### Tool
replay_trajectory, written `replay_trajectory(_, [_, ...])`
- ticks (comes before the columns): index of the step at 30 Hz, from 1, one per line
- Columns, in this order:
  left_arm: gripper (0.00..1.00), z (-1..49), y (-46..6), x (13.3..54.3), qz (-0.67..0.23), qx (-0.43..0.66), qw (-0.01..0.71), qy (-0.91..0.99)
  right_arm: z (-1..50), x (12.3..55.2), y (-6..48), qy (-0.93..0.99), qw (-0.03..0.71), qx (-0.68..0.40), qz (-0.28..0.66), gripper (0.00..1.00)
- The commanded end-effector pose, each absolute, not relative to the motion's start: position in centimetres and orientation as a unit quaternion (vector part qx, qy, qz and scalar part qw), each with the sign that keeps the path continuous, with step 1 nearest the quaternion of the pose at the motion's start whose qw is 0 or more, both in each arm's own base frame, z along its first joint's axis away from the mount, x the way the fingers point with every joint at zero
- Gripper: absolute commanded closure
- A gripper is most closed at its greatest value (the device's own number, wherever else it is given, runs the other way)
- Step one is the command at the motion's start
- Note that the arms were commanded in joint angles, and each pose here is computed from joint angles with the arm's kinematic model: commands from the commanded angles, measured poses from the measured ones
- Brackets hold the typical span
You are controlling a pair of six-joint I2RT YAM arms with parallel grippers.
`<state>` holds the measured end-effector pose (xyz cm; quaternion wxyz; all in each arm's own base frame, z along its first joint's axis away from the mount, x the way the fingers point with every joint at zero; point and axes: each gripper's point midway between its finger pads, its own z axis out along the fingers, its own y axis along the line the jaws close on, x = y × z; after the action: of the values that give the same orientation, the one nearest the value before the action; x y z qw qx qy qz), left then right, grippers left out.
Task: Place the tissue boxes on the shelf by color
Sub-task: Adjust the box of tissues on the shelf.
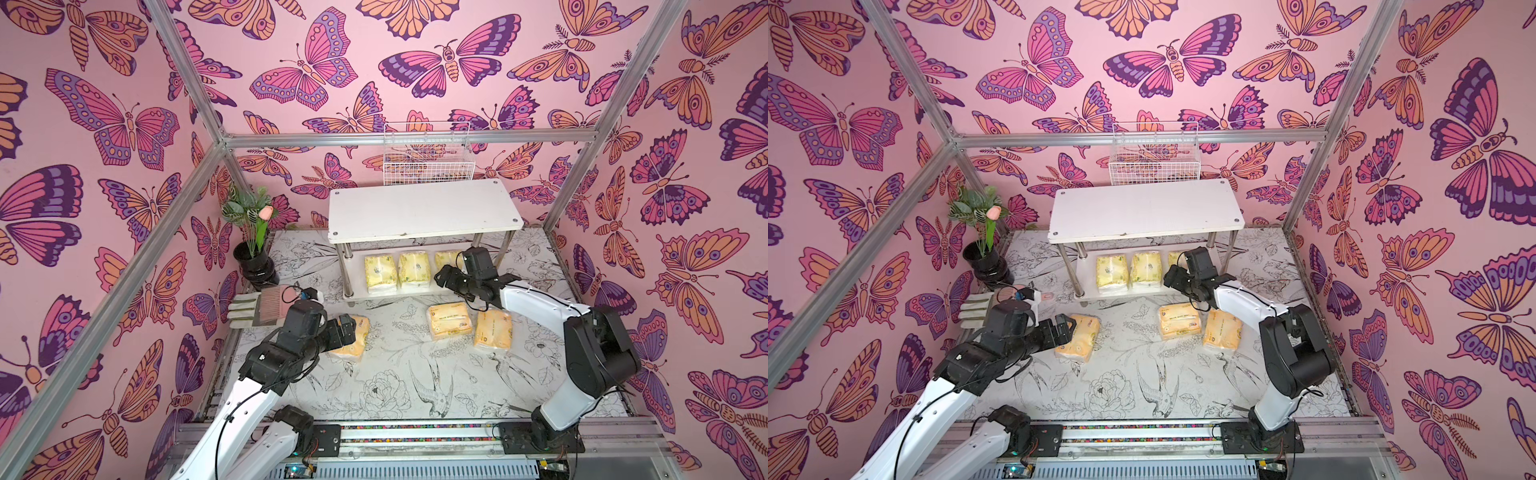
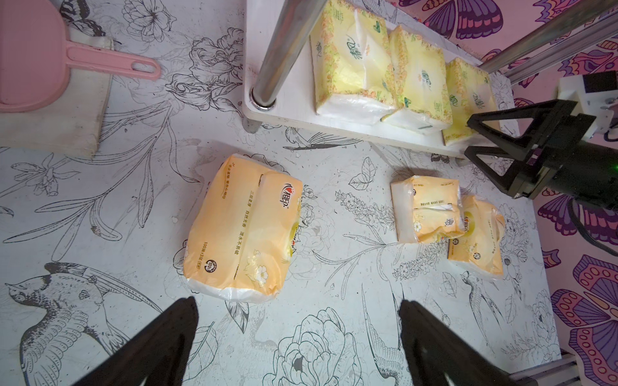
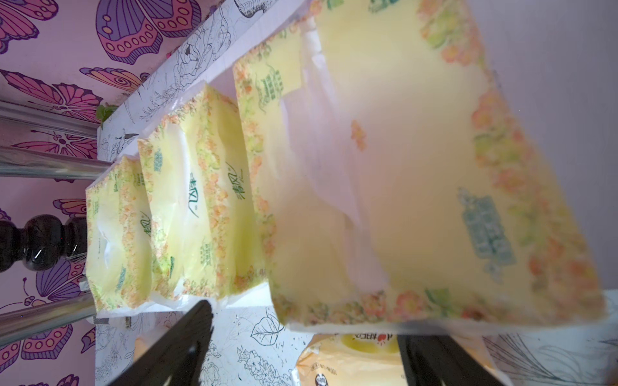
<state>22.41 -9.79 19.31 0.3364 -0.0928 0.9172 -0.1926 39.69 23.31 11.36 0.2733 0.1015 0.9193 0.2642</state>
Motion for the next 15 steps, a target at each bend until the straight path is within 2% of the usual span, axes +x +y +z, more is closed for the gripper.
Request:
replay_trajectory(1, [0.00, 18.28, -9.58, 21.71, -0.191, -0.098, 0.320, 0.923, 12.17, 40.58, 23.76, 0.915, 0.285, 0.098, 0.268, 0.12])
replay_trajectory(15, [0.00, 17.70, -9.65, 21.54, -0.192, -0.098, 0.314, 0.924, 11.65, 41.08, 23.87, 0.917, 0.281, 0.096, 0.266, 0.12])
